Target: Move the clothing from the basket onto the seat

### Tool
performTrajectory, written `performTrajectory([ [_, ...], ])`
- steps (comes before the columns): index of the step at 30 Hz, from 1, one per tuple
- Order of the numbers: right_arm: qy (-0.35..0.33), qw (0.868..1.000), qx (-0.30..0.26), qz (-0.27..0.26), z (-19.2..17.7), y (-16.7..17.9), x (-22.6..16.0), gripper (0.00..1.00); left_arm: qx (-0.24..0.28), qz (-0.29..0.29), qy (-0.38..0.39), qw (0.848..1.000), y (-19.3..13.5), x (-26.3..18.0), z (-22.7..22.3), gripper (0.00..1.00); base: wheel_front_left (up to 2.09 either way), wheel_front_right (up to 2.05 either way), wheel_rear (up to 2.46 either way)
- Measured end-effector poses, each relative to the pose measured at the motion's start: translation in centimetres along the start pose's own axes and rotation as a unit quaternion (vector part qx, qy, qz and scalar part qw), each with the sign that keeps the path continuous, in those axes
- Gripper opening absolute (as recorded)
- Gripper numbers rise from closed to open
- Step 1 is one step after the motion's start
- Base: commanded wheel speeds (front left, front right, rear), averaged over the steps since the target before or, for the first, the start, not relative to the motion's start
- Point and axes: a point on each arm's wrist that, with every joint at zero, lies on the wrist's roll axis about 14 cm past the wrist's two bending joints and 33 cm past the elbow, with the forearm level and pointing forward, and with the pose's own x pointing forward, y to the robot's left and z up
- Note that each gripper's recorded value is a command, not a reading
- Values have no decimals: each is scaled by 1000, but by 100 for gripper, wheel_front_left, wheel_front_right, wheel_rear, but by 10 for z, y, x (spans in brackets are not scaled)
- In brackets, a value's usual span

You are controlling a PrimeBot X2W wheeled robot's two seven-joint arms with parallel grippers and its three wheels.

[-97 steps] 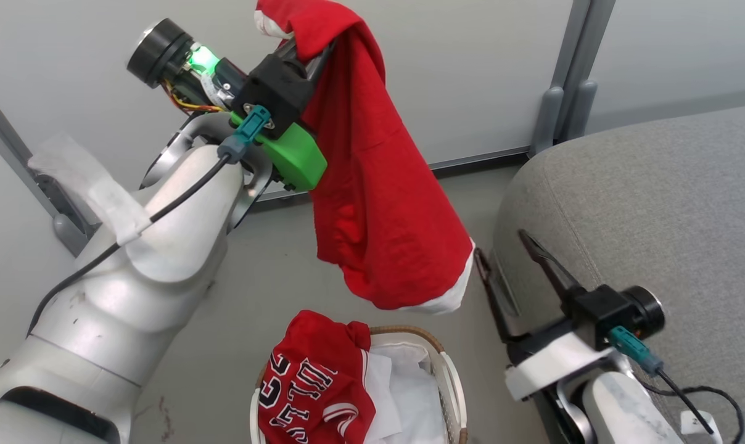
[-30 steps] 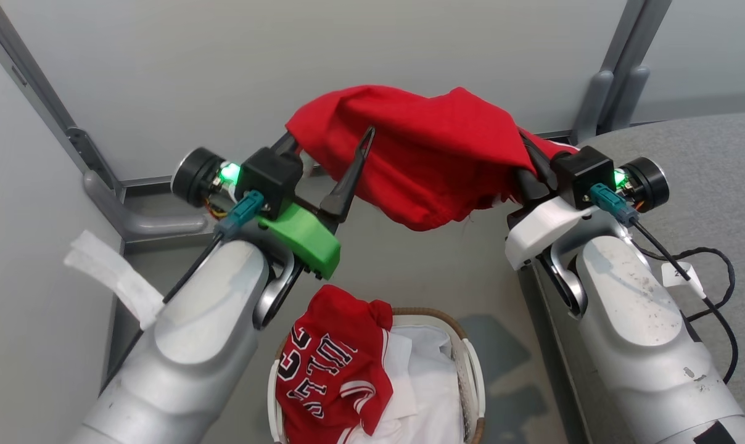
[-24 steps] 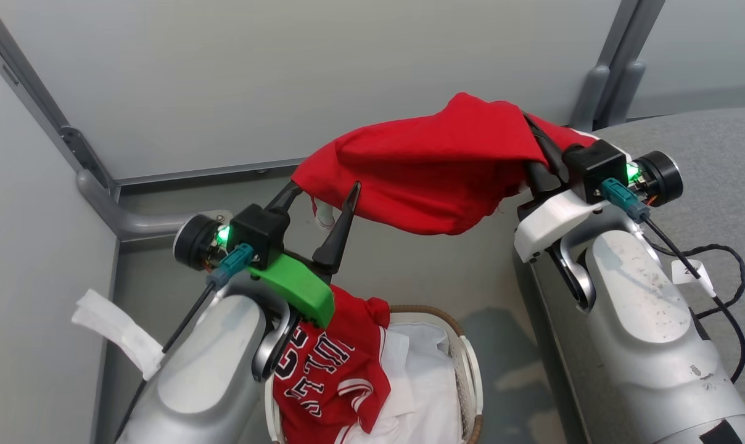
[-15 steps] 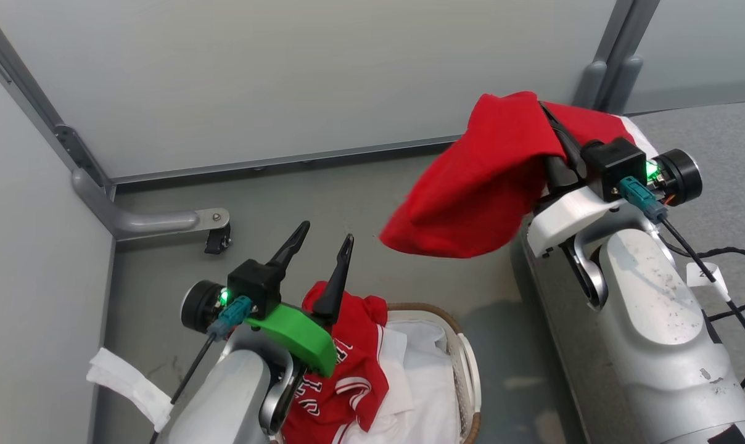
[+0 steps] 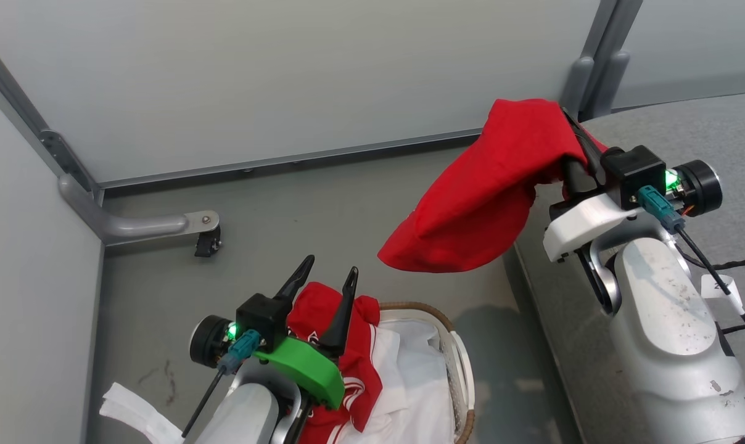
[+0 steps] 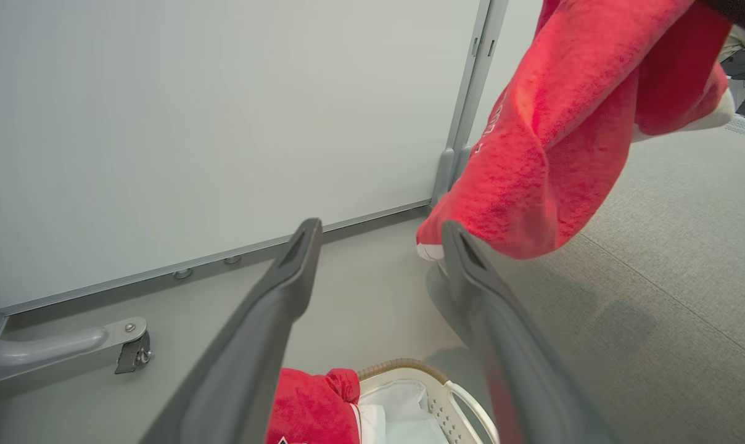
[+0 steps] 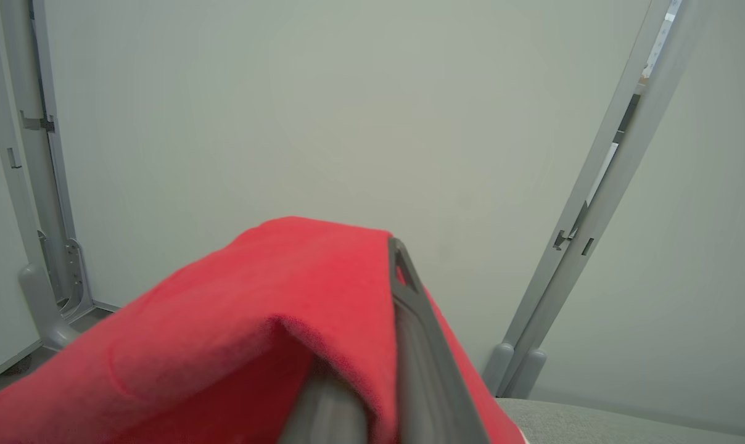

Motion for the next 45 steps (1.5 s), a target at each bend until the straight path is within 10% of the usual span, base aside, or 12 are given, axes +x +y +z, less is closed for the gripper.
performTrajectory([
  [28,67,978,-86,-179,-24,-139,-85,0,-36,-203,44,978,-119,54,-43,100,0,0,0],
  [45,43,951,-162,-260,-12,-240,-24,0,-41,-217,62,973,-88,91,-86,100,0,0,0],
])
